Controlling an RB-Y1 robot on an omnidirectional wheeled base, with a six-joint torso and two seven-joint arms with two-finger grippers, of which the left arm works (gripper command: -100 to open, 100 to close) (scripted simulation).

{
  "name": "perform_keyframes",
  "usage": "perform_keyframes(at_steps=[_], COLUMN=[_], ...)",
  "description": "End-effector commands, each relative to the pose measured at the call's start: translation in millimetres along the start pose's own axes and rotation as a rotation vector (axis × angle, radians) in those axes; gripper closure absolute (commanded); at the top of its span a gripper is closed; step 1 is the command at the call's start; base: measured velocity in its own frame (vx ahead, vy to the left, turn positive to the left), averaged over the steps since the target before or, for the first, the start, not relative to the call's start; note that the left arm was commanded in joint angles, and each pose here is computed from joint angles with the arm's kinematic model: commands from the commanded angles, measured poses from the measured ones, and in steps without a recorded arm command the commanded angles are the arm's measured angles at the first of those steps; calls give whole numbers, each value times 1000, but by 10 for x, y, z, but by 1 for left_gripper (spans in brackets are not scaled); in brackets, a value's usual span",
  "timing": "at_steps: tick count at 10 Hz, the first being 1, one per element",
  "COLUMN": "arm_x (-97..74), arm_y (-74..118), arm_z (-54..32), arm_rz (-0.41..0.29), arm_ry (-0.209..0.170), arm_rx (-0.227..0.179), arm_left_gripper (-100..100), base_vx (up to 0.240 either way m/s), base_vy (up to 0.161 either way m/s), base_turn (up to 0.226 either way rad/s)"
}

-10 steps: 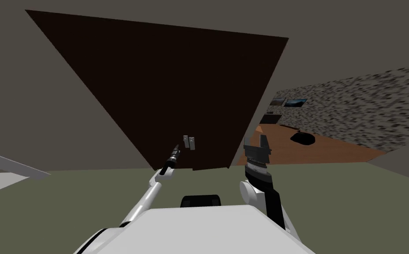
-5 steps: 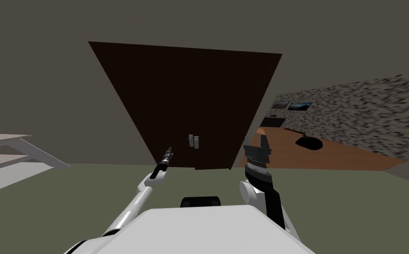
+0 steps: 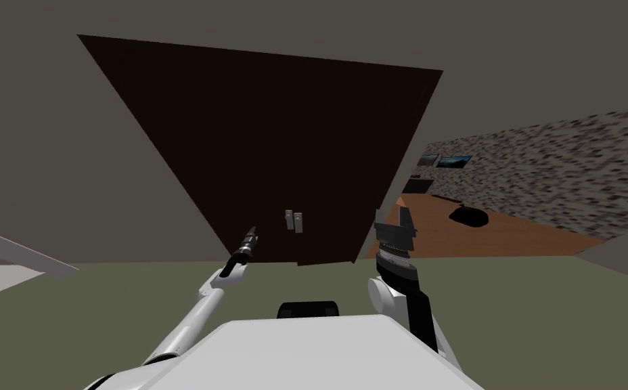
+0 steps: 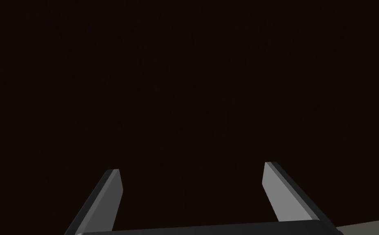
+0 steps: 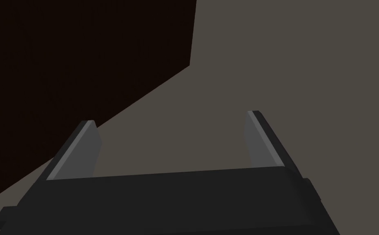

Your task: Pull the door open

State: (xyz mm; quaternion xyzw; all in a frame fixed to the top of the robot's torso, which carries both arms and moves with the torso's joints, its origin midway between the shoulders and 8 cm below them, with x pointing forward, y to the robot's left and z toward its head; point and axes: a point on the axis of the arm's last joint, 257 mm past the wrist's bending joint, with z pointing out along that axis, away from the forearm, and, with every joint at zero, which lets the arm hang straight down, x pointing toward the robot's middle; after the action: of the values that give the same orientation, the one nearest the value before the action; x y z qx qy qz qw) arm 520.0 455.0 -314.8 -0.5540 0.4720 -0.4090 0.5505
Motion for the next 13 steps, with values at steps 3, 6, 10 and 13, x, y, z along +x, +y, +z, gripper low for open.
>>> perform_keyframes(at_steps=[3,6,10,13], arm_x=[272,768,679,679], arm_y=[-104,-239,-212,-212], arm_z=[88,161,159,159], arm_rz=[-27,-60,-54,-54], arm_ry=[37,102,92,92], arm_rx=[25,55,49,49], arm_left_gripper=[-100,-100,100,100], base_vx=[213,191,4,-7], base_vy=[-15,-138,-5,3], base_turn=[-146,-225,-10,-2])
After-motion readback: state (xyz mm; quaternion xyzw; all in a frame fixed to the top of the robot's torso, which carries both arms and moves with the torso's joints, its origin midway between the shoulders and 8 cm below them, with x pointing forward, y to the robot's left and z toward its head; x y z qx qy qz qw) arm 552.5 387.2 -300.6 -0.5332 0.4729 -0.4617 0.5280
